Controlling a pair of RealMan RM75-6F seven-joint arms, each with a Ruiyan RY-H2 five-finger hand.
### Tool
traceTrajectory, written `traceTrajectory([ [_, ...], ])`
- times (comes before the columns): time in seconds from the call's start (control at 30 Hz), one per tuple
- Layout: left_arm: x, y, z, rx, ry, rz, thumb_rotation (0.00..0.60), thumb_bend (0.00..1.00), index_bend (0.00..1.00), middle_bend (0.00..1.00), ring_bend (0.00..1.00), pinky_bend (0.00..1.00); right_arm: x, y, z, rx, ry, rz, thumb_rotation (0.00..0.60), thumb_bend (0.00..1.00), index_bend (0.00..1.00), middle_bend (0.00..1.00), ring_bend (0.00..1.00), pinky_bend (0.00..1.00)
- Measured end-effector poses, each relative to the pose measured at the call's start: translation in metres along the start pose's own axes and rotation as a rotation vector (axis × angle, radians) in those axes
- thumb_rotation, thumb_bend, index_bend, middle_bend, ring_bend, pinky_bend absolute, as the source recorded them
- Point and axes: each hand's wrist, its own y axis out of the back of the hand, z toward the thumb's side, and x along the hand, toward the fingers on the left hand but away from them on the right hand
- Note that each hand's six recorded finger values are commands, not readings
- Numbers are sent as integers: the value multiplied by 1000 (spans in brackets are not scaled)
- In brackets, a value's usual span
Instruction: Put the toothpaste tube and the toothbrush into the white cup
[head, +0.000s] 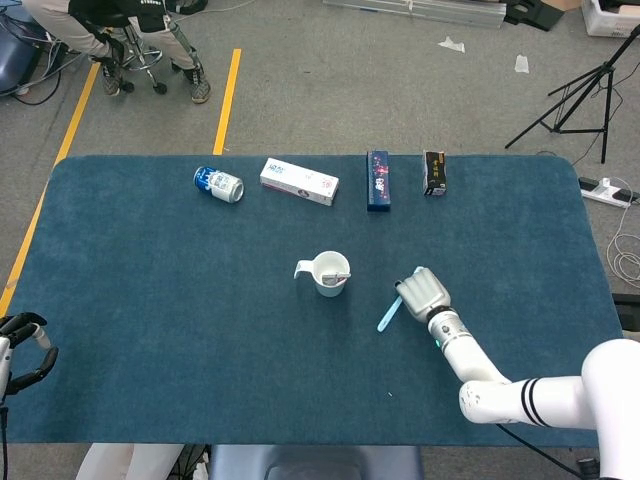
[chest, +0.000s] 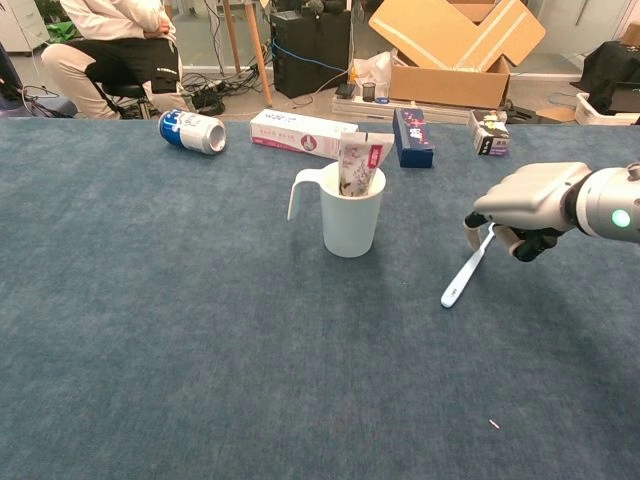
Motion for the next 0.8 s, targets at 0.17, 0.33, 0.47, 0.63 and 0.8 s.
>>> traceTrajectory([
  [0.17, 1, -2, 0, 3, 1, -8, 600, 321, 598, 392, 365, 440, 6, 2, -2, -11, 0, 3, 600, 1000, 323, 1000, 1000, 1000],
  [0.33, 1, -3, 0, 5, 1, -8, 600, 320, 599, 392, 365, 441, 10, 9, -2, -32, 15, -30, 600, 903, 354, 1000, 1000, 1000],
  [0.47, 0, -3, 0, 6, 0, -9, 600, 321, 599, 392, 365, 440, 14, 17, 3, -45, 54, -91, 600, 660, 358, 1000, 1000, 1000],
  [0.63, 0, -2, 0, 4, 2, -6, 600, 321, 599, 392, 365, 441, 19, 24, 10, -37, 114, -161, 600, 387, 386, 1000, 1000, 1000],
  [0.8, 0, -1, 0, 2, 3, -4, 600, 320, 599, 392, 365, 440, 23, 23, 15, 16, 166, -226, 600, 202, 403, 1000, 1000, 1000],
])
